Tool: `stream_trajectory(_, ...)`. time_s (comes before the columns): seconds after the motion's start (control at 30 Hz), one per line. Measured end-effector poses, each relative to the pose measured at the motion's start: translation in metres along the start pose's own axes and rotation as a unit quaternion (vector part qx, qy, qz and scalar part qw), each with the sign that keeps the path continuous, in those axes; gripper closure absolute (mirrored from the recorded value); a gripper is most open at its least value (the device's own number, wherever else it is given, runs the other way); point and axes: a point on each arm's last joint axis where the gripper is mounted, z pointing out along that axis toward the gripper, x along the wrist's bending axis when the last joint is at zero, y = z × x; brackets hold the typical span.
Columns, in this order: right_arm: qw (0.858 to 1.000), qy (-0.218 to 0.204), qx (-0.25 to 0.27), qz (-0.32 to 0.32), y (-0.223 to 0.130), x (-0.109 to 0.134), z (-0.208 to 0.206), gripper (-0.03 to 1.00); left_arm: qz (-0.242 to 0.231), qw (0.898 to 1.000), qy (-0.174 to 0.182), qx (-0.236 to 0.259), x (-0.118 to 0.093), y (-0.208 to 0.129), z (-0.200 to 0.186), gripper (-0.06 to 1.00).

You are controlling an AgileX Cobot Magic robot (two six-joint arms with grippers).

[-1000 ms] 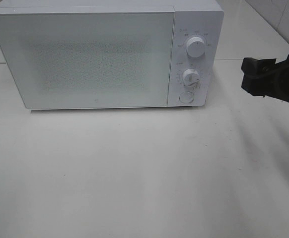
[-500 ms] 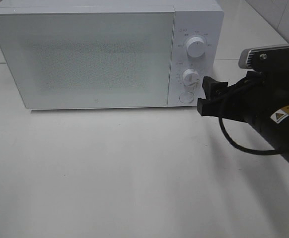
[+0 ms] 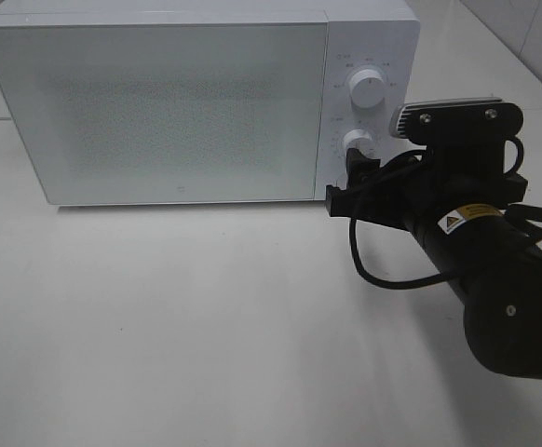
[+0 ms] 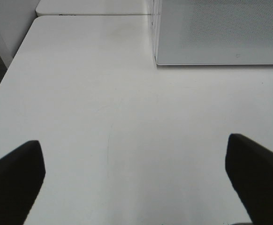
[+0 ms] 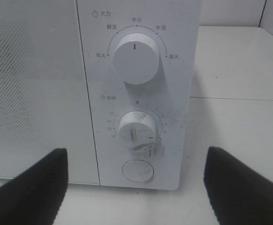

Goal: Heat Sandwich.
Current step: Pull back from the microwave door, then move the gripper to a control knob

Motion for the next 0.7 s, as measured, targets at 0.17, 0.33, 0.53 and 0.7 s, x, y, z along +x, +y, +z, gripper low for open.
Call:
stream_trajectory(0.17, 1.000, -0.007, -0.004, 0.010, 0.003, 0.005, 0.008, 0.20, 0.000, 1.000, 0.000, 0.000, 0.000, 0.000, 0.000, -0.05)
stream_trajectory(0.33, 1.000, -0.006, -0.009, 0.013, 0.005, 0.008, 0.011, 0.20, 0.000, 1.000, 0.000, 0.000, 0.000, 0.000, 0.000, -0.05)
stream_trajectory(0.53, 1.000, -0.020, -0.011, 0.005, -0.001, 0.005, 0.017, 0.20, 0.000, 1.000, 0.000, 0.000, 0.000, 0.000, 0.000, -0.05)
stream_trajectory(0.7, 1.000, -0.031, -0.003, 0.003, -0.008, 0.005, 0.027, 0.20, 0.000, 1.000, 0.000, 0.000, 0.000, 0.000, 0.000, -0.05)
